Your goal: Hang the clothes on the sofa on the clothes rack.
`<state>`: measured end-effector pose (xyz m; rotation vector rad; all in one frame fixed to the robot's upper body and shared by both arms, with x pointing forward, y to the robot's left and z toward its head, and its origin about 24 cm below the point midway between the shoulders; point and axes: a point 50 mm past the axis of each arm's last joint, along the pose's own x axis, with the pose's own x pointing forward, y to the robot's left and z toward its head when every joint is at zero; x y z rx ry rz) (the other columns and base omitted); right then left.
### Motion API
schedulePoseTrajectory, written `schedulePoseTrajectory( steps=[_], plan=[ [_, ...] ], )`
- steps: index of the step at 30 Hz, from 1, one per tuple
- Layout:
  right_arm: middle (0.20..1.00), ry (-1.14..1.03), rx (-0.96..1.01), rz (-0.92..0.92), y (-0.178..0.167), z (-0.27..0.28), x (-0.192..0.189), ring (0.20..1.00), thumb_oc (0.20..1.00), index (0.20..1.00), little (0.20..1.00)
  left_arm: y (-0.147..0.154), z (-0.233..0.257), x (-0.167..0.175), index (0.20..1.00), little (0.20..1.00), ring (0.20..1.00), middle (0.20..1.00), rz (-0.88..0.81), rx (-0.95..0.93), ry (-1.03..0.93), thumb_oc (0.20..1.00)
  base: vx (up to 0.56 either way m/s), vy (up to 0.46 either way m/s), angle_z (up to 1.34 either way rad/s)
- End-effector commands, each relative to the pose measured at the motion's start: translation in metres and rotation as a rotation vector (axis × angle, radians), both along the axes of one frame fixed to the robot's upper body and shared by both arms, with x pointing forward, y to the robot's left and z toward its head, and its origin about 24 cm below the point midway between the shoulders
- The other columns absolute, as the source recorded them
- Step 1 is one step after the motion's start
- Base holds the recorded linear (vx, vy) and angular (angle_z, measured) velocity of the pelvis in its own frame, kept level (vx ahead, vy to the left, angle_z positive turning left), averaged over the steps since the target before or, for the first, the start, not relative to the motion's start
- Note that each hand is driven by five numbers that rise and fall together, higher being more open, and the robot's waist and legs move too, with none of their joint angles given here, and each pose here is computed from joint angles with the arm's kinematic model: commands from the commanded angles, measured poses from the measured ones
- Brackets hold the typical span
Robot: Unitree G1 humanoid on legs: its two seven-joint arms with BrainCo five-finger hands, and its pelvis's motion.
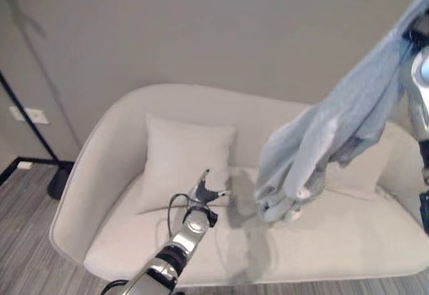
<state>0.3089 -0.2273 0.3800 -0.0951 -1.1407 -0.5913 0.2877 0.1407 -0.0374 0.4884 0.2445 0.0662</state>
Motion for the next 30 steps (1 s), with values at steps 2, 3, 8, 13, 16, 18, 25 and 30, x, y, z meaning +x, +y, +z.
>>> schedulePoseTrajectory(
  steps=[2,3,8,13,16,18,25,30],
  plan=[
    [0.200,-0.127,-0.027,0.043,0.004,0.055,-0.015,0.200,0.200,0.200,0.200,-0.023,0.024,0.019,1.000,1.000,1.000,1.000,-0.103,0.106,-0.167,1.000,-0.03,0.011,-0.11],
    [0.200,-0.137,-0.027,0.059,0.008,0.062,-0.015,0.200,0.200,0.200,0.200,-0.023,0.026,0.022,1.000,1.000,1.000,1.000,-0.105,0.126,-0.177,1.000,-0.02,0.008,-0.08],
    [0.200,-0.159,-0.056,0.088,0.027,0.091,-0.017,0.200,0.200,0.200,0.200,-0.039,0.029,0.031,1.000,1.000,1.000,1.000,-0.128,0.121,-0.165,1.000,-0.02,0.009,-0.15],
    [0.200,-0.177,-0.020,0.096,0.037,0.126,-0.021,0.200,0.200,0.200,0.200,-0.098,0.018,0.010,1.000,1.000,1.000,1.000,-0.390,0.063,-0.097,1.000,-0.02,0.001,-0.08],
    [0.200,-0.176,-0.021,0.095,0.040,0.131,-0.022,0.200,0.200,0.200,0.200,-0.113,0.018,0.004,1.000,1.000,1.000,1.000,-0.440,0.025,-0.074,1.000,-0.01,-0.001,-0.06],
    [0.200,-0.179,-0.016,0.095,0.044,0.135,-0.023,0.200,0.200,0.200,0.200,-0.133,0.022,-0.001,1.000,1.000,1.000,1.000,-0.501,-0.060,-0.052,1.000,0.00,0.000,0.00],
    [0.200,-0.189,-0.013,0.105,0.055,0.134,-0.023,0.200,0.200,0.200,0.200,-0.171,0.040,-0.014,1.000,1.000,1.000,1.000,-0.595,-0.371,-0.010,1.000,0.00,0.000,0.00],
    [0.200,-0.167,0.002,0.062,0.043,0.133,-0.021,0.200,0.200,0.200,0.200,-0.170,0.040,-0.022,1.000,1.000,1.000,1.000,-0.655,-0.436,0.012,1.000,0.00,0.000,0.00]
  ],
)
